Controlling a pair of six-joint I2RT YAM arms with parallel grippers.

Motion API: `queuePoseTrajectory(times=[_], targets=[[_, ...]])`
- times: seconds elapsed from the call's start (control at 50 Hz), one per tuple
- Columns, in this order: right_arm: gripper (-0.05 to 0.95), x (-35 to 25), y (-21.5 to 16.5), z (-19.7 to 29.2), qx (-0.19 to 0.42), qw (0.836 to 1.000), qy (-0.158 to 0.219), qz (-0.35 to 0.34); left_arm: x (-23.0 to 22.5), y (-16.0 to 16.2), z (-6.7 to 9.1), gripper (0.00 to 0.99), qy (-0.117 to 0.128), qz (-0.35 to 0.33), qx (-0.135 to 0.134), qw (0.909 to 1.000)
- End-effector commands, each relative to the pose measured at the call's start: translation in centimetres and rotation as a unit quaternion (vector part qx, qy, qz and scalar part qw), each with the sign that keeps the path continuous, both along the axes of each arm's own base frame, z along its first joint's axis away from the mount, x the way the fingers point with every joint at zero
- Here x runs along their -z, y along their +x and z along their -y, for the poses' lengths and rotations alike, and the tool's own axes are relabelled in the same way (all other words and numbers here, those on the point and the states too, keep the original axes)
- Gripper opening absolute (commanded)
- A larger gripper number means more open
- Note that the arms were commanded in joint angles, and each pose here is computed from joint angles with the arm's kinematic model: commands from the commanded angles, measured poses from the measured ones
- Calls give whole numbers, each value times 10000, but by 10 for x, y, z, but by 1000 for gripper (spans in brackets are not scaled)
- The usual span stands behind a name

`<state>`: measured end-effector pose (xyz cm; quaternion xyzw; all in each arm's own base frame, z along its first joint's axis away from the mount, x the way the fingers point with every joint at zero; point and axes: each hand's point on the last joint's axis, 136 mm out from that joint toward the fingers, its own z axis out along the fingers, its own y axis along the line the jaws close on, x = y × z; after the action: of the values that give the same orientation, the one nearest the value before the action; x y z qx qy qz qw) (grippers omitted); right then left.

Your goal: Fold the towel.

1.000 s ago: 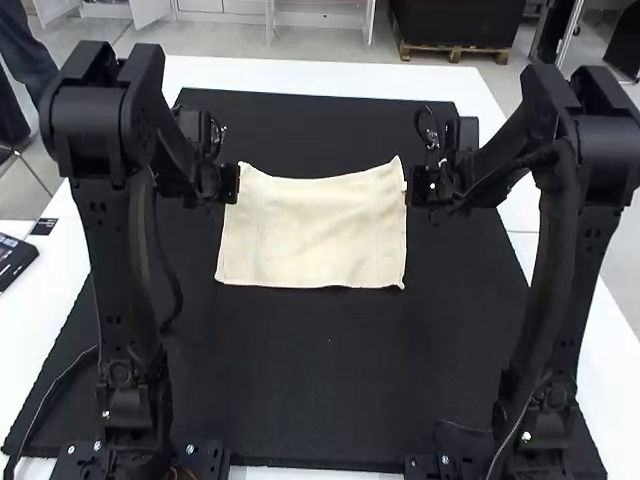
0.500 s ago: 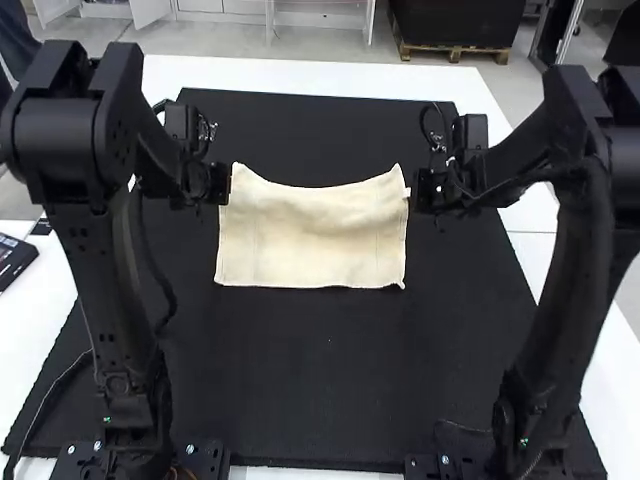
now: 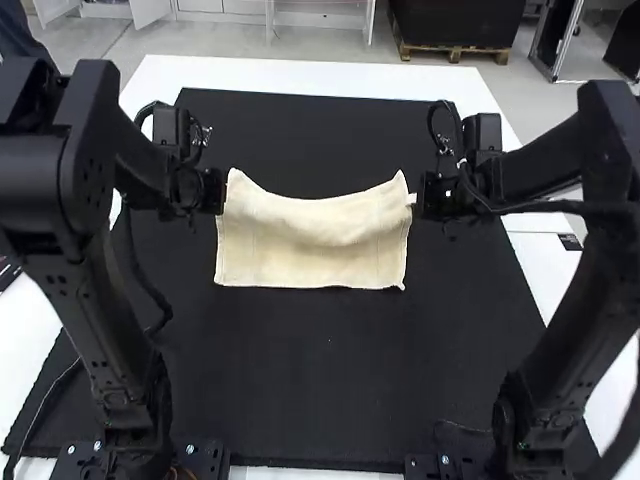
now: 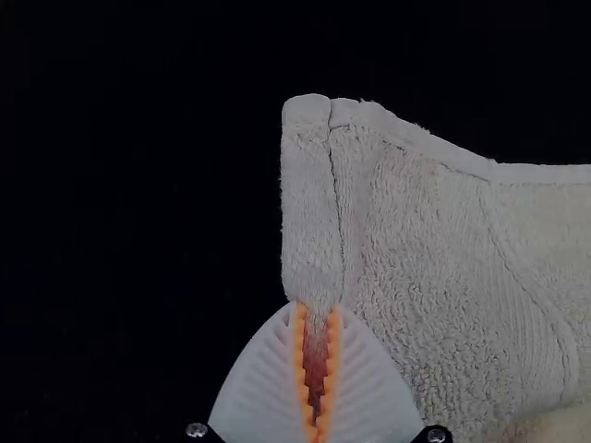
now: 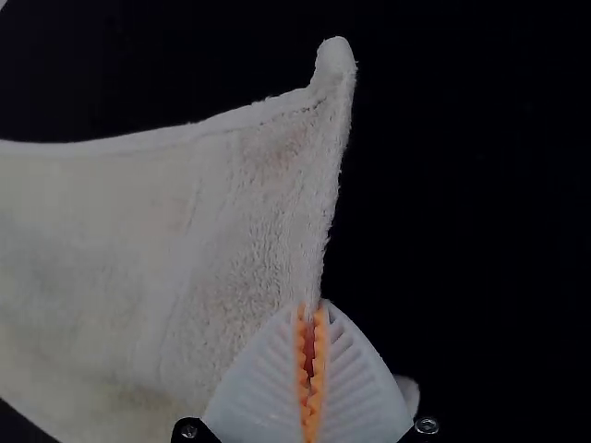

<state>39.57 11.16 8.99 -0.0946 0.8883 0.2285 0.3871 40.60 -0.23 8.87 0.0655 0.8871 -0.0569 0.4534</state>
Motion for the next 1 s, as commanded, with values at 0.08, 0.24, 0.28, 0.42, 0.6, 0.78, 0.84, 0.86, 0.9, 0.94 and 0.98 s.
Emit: queuePoseTrajectory(times=[0.08, 0.24, 0.28, 0.42, 0.6, 0.78, 0.84, 0.86, 0.9, 0.94, 0.98], targets=[[8, -6, -18, 4, 1, 9999, 114, -16, -5, -15, -4, 26, 95, 91, 28, 9999], [8, 3, -28, 4, -24, 9999, 110, -125, -1, -27, -4, 26, 159, 68, 39, 9998], [8, 5, -29, 4, -23, 9998, 107, -155, 1, -29, -4, 26, 193, 66, 55, 9998], [8, 16, -36, 8, 36, 9995, 103, -281, 14, -41, -8, 26, 253, -62, 27, 9997], [10, 29, -45, 15, 104, 9990, 75, -418, 28, -52, -19, 26, 377, -104, -73, 9992], [44, 39, -52, 17, -6, 9991, -74, -411, 38, -60, -22, 44, 515, -56, -102, 9986], [74, 40, -52, 18, -27, 9992, -101, -374, 41, -63, -22, 166, 538, -60, -83, 9985], [93, 40, -52, 18, -27, 9993, -101, -367, 42, -64, -22, 221, 543, -67, -78, 9985], [164, 41, -53, 18, -26, 9992, -111, -370, 44, -66, -21, 348, 548, -74, -73, 9984], [292, 42, -54, 18, -23, 9992, -123, -378, 46, -67, -21, 467, 548, -74, -73, 9984], [377, 42, -53, 19, -10, 9993, -127, -362, 46, -69, -21, 590, 551, -58, -74, 9984]])
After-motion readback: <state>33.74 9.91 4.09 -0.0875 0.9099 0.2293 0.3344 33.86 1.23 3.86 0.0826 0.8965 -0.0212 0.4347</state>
